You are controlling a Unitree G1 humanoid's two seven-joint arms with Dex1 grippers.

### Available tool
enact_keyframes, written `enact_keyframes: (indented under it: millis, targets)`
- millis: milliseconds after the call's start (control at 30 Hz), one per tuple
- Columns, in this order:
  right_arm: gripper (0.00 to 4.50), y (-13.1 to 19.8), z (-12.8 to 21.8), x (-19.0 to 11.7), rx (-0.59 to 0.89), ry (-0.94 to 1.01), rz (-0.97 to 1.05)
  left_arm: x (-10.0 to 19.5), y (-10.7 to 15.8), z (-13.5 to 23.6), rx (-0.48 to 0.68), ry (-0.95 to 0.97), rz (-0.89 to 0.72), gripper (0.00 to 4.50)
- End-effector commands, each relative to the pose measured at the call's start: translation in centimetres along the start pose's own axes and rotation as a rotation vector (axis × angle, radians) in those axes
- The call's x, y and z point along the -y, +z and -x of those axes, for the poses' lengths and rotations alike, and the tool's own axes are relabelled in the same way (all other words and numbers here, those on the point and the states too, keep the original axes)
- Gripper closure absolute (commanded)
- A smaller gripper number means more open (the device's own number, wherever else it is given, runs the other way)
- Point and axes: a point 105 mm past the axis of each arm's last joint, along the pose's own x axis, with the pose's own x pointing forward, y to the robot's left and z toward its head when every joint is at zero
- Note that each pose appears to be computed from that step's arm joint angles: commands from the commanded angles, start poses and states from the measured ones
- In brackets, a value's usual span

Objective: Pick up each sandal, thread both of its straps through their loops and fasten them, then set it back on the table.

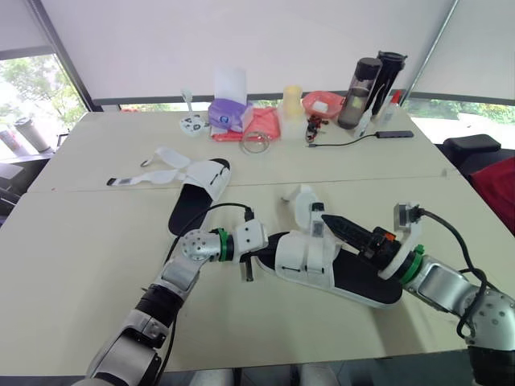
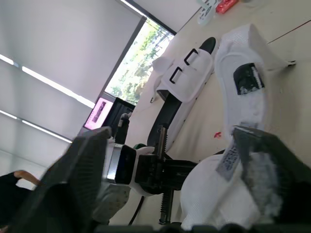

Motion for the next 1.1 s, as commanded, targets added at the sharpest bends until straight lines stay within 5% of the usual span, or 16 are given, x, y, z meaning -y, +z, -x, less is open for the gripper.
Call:
enact_keyframes:
  millis: [33, 200, 467, 733, 833, 1033, 1100]
  targets:
    - [0.09, 2.9, 0.0, -1.2, 0.013, -0.004, 0.273, 0.6, -0.8, -0.3, -0.034, -0.015, 0.014, 4.5]
    - [0.09, 3.9, -0.6, 0.5, -0.105, -0.085, 0.494, 0.7, -0.7, -0.5, -0.028, -0.019, 0.016, 4.5]
    - [0.09, 3.0, -2.0, 2.7, -0.262, -0.073, 0.477, 0.6, -0.7, -0.7, -0.023, -0.008, 0.016, 4.5]
    - [0.09, 3.6, -3.6, 2.6, -0.256, -0.009, 0.39, 0.9, -0.8, -0.5, -0.026, 0.004, 0.021, 4.5]
    - [0.96, 3.3, -4.1, 2.9, -0.269, -0.007, 0.386, 0.9, -0.9, -0.4, -0.029, 0.008, 0.022, 4.5]
    - [4.13, 3.2, -4.4, 2.6, -0.267, 0.016, 0.375, 0.8, -0.9, -0.2, -0.033, 0.018, 0.021, 4.5]
    - [4.42, 3.2, -4.2, 2.5, -0.269, 0.016, 0.376, 0.8, -1.0, -0.2, -0.034, 0.02, 0.021, 4.5]
